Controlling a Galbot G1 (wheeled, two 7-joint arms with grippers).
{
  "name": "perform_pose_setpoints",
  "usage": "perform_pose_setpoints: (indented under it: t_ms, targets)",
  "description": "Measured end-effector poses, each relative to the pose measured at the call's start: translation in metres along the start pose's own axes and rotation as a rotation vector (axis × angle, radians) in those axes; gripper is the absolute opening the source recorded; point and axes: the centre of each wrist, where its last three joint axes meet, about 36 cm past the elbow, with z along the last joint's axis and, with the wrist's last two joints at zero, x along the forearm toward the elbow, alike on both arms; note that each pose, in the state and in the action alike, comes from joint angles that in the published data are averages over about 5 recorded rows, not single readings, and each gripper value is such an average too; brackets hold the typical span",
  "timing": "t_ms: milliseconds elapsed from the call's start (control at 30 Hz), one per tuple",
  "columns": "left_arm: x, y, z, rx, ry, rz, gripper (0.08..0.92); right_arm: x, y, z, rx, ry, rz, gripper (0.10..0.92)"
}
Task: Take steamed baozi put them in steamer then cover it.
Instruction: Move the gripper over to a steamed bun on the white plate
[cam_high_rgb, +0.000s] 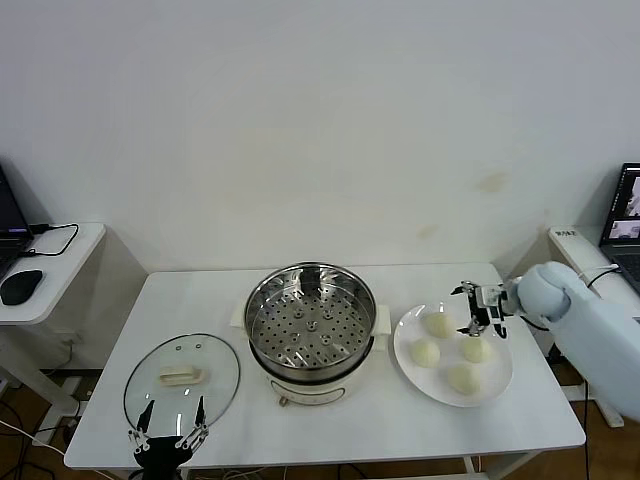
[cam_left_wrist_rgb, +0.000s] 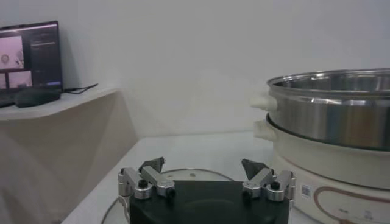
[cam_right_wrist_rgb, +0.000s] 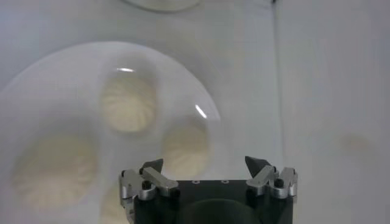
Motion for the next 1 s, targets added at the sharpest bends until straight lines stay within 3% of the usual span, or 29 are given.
perform_pose_setpoints:
  t_ms: [1000]
  targets:
    - [-0.006,0.011,-0.005,0.002,-0.024,-0.037,0.823,-0.073,-0.030,-0.017,0.005,0.077,-0.124,0.791]
